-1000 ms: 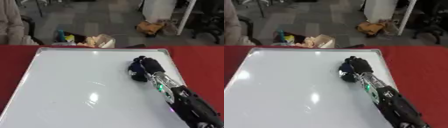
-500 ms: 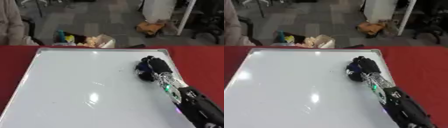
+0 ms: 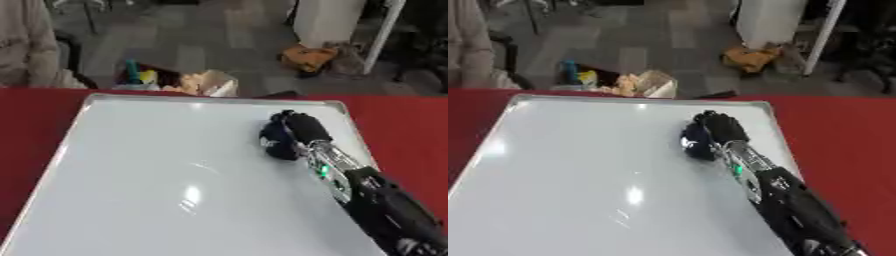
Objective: Wipe the whiteboard clean with a brush.
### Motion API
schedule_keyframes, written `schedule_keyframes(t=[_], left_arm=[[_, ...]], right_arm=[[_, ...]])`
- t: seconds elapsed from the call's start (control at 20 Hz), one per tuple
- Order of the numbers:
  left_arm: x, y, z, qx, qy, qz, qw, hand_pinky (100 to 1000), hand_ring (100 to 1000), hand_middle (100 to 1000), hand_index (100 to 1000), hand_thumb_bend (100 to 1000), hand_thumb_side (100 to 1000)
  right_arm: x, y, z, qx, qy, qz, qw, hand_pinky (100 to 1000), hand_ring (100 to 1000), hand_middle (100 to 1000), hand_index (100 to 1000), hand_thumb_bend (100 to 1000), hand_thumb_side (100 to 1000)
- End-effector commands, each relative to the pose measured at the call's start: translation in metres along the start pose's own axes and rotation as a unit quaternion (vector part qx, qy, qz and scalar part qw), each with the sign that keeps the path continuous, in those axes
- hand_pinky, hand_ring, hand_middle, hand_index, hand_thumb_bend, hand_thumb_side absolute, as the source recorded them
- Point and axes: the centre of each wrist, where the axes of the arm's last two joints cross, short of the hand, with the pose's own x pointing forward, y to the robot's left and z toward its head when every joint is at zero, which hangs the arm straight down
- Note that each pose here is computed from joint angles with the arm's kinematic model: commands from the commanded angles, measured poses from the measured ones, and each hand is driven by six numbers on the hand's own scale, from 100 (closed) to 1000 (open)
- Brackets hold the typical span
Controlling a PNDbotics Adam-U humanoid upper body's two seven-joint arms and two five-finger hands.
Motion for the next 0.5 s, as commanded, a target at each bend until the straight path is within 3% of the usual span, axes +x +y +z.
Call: schedule_keyframes(t=[0.05, 0.5], left_arm=[[0.01, 0.001, -0.006, -0.007, -0.018, -0.005, 1.0, 507, 625, 609, 725, 761, 852], [0.012, -0.002, -0.01, -0.012, -0.025, 0.001, 1.0, 507, 625, 609, 725, 762, 852]], right_arm=[[0.004, -0.003, -0.004, 0.001, -0.011, 0.005, 1.0, 445, 682, 717, 859, 100, 855], [0.041, -0.004, -0.013, 0.001, -0.081, 0.009, 0.997, 443, 685, 717, 859, 100, 861]])
